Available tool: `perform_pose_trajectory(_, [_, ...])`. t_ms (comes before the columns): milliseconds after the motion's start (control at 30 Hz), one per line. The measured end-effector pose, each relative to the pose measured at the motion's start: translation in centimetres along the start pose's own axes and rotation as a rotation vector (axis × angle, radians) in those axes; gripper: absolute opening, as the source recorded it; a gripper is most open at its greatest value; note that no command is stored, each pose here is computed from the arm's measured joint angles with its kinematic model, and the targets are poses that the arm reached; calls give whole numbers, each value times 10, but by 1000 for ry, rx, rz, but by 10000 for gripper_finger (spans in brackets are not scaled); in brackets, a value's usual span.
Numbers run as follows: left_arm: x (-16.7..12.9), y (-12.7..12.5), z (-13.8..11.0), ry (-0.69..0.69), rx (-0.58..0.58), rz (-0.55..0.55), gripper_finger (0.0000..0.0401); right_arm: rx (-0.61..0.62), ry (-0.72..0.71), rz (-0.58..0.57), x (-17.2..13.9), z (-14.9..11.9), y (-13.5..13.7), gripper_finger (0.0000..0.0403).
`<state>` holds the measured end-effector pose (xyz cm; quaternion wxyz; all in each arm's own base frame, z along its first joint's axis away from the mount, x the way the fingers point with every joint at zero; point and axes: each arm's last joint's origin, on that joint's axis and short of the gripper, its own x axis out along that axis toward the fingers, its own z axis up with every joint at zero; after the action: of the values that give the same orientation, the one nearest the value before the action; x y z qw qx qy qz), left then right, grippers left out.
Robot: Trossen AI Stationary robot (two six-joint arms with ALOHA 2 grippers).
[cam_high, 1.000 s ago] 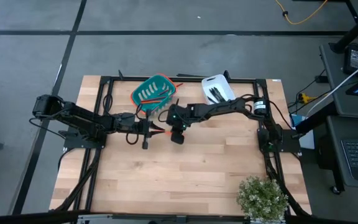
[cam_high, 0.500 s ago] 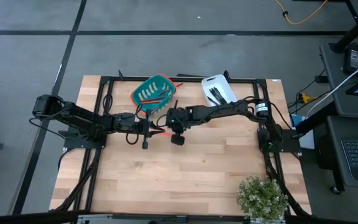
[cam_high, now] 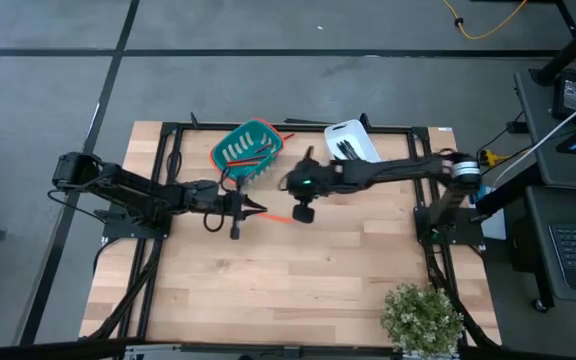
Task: Sort pens & pencils
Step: Put the orange pencil into the blue bin
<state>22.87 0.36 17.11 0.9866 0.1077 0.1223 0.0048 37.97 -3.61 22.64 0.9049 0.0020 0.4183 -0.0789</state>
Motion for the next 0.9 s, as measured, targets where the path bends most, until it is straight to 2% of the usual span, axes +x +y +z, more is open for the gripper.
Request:
perform_pose_trajectory(100, [6,3,5,85,-7,-12,15,3,-136,14,-20,-17,0,14])
perform_pose_trajectory(233, [17,11,28,276,-46,25,17,11,-316,31,-45,-35,2,22])
perform_pose_trajectory(300, [19,14,38,372,-46,46,23,27,-363,56,-50,-45,3,23])
perform_pose_trajectory(400, [24,17,53,440,-86,79,40,23,-403,86,-53,-57,5,22])
perform_pose_trajectory(500, [30,19,59,476,-104,104,67,19,-393,93,-50,-66,8,19])
perform_pose_trajectory(700, [37,20,49,543,-70,204,113,10,-354,101,-46,-74,9,11])
perform_pose_trajectory(900, [47,16,37,595,-72,183,125,-11,-346,118,-46,-74,10,12])
